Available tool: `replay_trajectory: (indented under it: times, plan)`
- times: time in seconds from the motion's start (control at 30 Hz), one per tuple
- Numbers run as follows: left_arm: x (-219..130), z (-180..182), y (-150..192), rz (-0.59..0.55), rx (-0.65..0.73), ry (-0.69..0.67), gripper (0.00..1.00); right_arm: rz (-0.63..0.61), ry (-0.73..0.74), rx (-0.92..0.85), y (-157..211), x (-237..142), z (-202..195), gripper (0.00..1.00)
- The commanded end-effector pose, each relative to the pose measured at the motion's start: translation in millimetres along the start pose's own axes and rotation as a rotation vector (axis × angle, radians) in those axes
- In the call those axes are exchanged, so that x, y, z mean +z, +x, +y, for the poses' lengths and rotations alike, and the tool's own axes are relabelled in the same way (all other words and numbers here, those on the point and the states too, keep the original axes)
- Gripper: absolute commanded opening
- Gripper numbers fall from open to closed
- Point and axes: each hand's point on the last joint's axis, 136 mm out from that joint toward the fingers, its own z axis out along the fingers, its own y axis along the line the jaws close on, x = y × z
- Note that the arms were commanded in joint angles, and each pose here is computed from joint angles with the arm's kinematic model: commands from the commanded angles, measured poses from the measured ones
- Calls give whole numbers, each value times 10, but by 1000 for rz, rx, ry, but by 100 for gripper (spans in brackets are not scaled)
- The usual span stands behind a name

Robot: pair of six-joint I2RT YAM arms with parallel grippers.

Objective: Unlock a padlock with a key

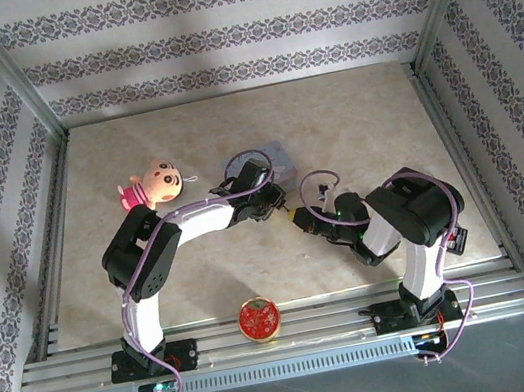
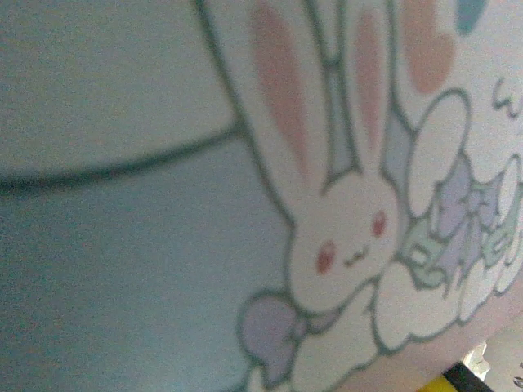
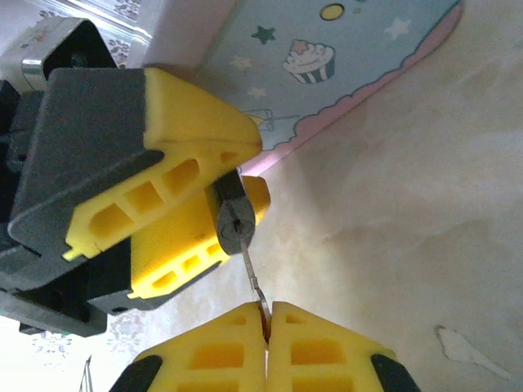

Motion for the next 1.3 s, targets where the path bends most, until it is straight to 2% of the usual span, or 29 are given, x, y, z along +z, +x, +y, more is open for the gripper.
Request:
replay_trajectory:
  times: [0.0,0.4,1.03,1.27]
  plan:
    - [6,37,149,64,-12,0,0,-58,-94,-29,-225,27,265,0]
    - [1,39,180,81,-6,6,0,-47,-106,48,-276,120,261,0]
    - [-44,-29,292,143,34,40,0,5,-226,59,-551,313,477,0]
    - [-48,-29,394,202,65,42,0,81,-329,38,-607,424,753,0]
